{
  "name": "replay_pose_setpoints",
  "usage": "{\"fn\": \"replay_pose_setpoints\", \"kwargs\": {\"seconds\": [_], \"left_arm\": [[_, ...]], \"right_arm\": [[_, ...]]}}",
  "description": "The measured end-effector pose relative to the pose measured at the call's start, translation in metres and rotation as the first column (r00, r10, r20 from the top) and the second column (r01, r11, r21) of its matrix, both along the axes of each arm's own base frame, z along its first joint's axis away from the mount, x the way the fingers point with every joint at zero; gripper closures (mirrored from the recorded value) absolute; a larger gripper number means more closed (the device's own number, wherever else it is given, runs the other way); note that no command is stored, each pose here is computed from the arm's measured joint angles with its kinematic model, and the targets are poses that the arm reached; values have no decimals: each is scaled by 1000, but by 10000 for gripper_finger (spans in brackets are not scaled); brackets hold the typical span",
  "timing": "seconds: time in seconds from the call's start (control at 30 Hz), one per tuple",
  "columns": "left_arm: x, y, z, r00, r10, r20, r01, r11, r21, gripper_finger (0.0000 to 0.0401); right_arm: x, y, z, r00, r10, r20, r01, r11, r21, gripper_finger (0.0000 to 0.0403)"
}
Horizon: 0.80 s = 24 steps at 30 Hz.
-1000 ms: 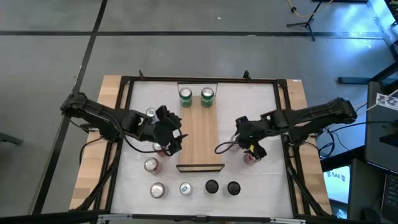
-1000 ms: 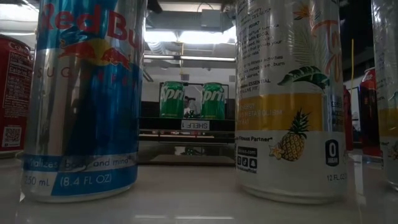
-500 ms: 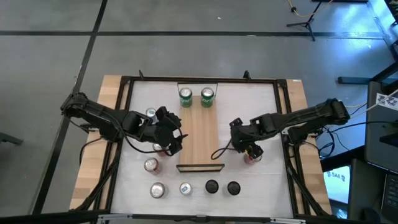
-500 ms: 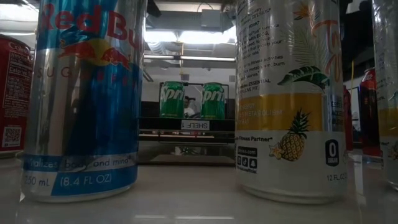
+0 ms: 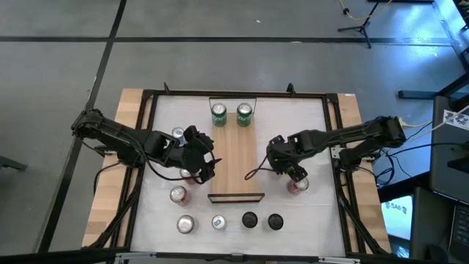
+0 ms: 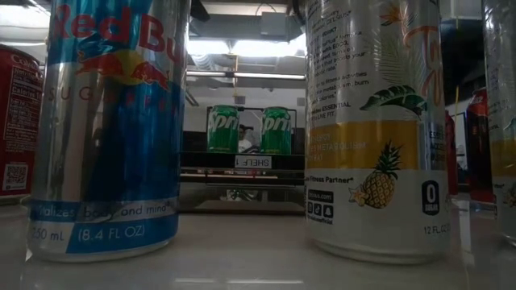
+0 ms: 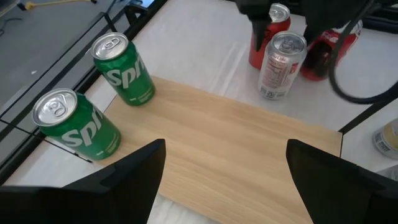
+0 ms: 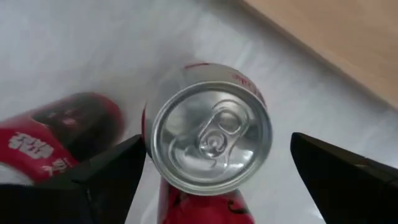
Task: Place canned beverage on shelf
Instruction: Put the top silver soda can on the shelf
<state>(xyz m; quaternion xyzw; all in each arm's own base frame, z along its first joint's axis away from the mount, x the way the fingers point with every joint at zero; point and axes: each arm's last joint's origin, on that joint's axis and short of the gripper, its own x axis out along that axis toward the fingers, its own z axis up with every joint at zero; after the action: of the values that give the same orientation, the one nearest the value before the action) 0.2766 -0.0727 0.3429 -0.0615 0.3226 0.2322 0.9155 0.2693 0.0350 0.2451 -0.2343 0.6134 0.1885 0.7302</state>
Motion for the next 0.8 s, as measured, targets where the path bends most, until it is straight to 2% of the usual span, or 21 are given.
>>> {"fn": "replay_pose_setpoints", "kwargs": {"seconds": [0.1, 0.33, 0.43, 0.67, 0.8], "left_arm": [[0, 0, 0, 1000, -1, -1, 1, 1000, 1, 79], [0, 0, 0, 1000, -5, -9, 5, 1000, 6, 79], [0, 0, 0, 1000, -5, -9, 5, 1000, 6, 79], [0, 0, 0, 1000, -5, -9, 5, 1000, 6, 79], [0, 0, 0, 1000, -5, -9, 5, 1000, 6, 79]], "right_arm": [[3, 0, -4, 1000, 3, -17, -2, 999, 39, 8], [5, 2, -7, 1000, 6, -15, -5, 999, 53, 12], [6, 2, -7, 1000, -1, -12, 2, 999, 54, 33], [6, 2, -6, 999, -49, -4, 49, 997, 61, 108], [7, 2, -6, 993, -115, -4, 115, 991, 68, 117]]}}
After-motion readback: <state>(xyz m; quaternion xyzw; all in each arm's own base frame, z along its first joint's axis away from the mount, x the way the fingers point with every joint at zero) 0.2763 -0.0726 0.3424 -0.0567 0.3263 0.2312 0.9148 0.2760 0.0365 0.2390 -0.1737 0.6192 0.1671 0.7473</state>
